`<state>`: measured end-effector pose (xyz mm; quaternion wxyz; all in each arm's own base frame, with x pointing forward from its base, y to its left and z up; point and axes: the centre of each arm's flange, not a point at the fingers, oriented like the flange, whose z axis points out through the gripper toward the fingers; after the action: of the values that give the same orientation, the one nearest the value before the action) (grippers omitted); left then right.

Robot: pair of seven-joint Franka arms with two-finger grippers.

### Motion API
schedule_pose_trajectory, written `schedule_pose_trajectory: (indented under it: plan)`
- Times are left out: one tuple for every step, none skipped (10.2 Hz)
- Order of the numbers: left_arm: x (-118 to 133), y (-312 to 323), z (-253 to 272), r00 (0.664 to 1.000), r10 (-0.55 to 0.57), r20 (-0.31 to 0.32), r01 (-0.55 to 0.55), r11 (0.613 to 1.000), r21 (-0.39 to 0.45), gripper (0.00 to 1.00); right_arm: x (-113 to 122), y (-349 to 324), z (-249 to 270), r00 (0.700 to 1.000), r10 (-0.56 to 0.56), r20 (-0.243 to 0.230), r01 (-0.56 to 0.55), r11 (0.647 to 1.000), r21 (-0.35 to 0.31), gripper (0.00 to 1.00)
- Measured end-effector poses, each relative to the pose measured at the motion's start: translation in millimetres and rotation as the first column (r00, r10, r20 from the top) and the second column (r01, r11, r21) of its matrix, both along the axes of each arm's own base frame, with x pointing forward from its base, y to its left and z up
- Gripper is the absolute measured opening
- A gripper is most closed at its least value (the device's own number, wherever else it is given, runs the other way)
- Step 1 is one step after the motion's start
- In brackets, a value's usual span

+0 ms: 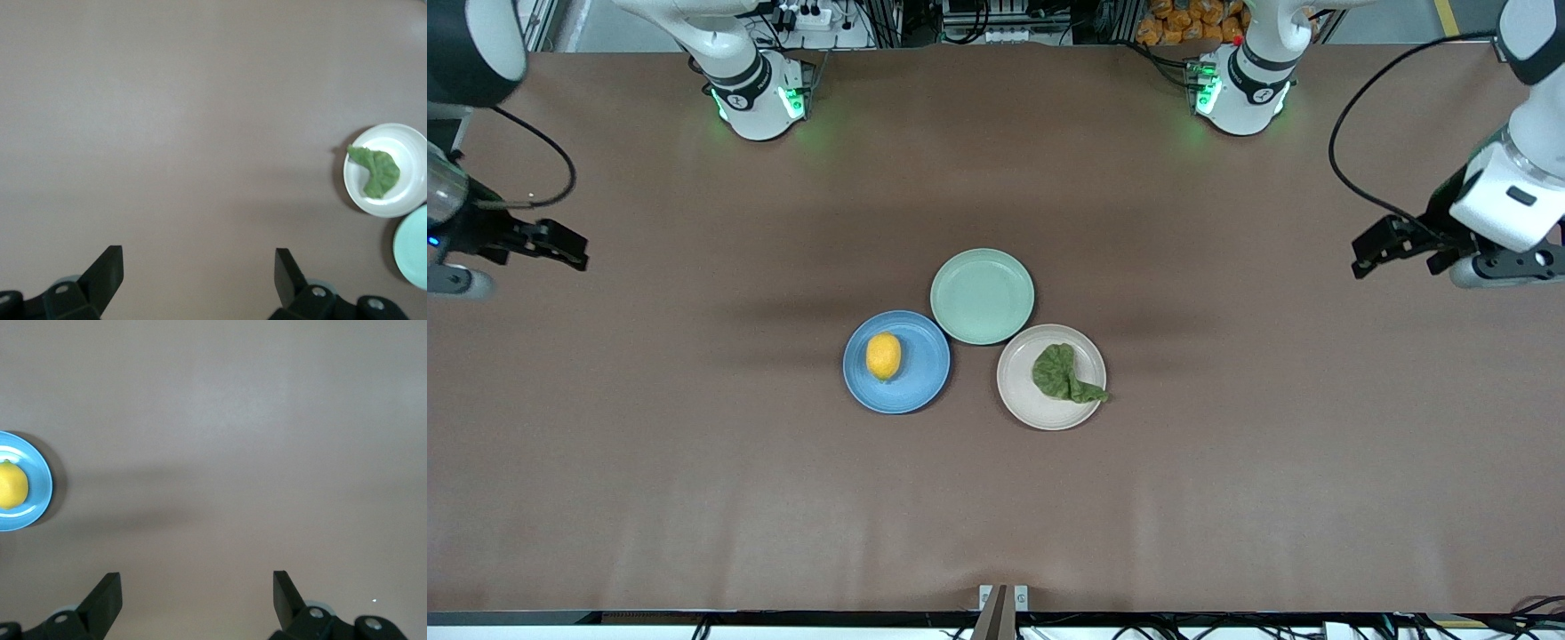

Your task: Place lemon and lettuce in plates

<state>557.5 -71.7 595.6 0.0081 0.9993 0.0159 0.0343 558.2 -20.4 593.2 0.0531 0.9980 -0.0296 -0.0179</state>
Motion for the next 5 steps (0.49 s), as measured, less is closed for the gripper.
schedule_pose_trajectory:
  plan:
    - [-4, -8, 8, 1.000, -0.015, -0.016, 0.015, 1.000, 0.003, 1.00, -6, -5, 14, 1.000, -0.006, 0.012, 0.006, 1.000, 0.000, 1.00]
    - [-8, -14, 15, 0.999, -0.027, -0.027, 0.027, 1.000, 0.005, 1.00, -12, -6, 26, 1.000, -0.008, 0.016, 0.008, 1.000, 0.000, 1.00]
    - [-10, -18, 24, 0.999, -0.036, -0.028, 0.036, 0.999, 0.005, 1.00, -18, -4, 38, 1.000, -0.010, 0.013, 0.010, 1.000, 0.011, 1.00]
    - [-11, -20, 33, 0.999, -0.039, -0.025, 0.039, 0.999, 0.005, 1.00, -21, -2, 47, 1.000, -0.014, 0.013, 0.013, 0.999, 0.036, 1.00]
    - [-12, -19, 39, 0.999, -0.039, -0.021, 0.039, 0.999, 0.005, 1.00, -22, -4, 52, 1.000, -0.022, 0.018, 0.021, 0.998, 0.064, 1.00]
